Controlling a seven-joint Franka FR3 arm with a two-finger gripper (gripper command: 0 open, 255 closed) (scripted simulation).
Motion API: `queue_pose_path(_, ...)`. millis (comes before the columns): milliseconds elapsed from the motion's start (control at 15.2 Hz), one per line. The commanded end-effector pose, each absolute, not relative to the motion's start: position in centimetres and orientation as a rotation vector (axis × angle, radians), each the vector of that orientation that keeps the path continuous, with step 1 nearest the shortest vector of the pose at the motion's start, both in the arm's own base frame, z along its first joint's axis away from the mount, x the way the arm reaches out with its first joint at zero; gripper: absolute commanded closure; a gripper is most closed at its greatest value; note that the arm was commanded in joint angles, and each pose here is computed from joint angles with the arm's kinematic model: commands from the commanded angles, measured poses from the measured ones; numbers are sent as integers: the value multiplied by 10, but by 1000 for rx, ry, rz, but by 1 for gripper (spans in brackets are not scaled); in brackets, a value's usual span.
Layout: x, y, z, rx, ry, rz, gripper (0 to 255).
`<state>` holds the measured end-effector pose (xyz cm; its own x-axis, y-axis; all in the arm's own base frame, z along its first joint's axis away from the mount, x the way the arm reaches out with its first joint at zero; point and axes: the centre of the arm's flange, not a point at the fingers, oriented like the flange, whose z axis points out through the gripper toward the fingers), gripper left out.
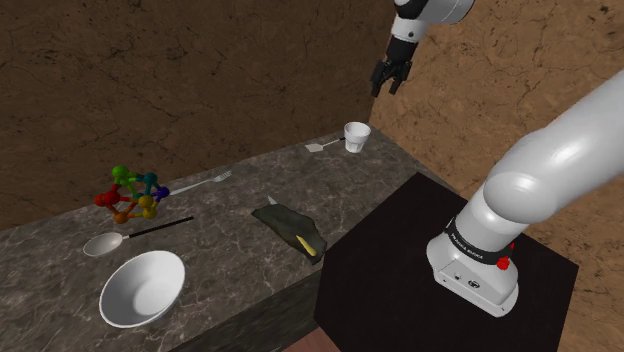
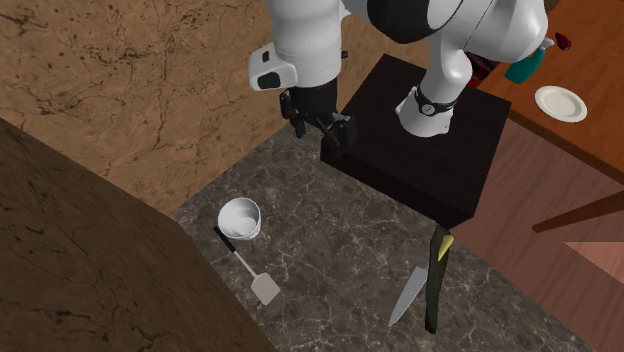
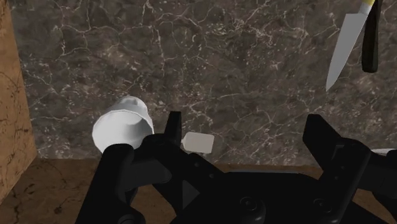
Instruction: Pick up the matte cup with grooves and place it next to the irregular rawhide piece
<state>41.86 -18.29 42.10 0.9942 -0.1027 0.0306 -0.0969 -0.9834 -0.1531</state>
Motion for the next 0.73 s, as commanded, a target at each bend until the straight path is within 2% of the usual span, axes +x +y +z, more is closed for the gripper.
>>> queue_pose_path(0, 429, -199, 401, -2984, 146, -59, 0)
queue_pose_path(660, 484, -278, 309, -2966, 130, -64, 0)
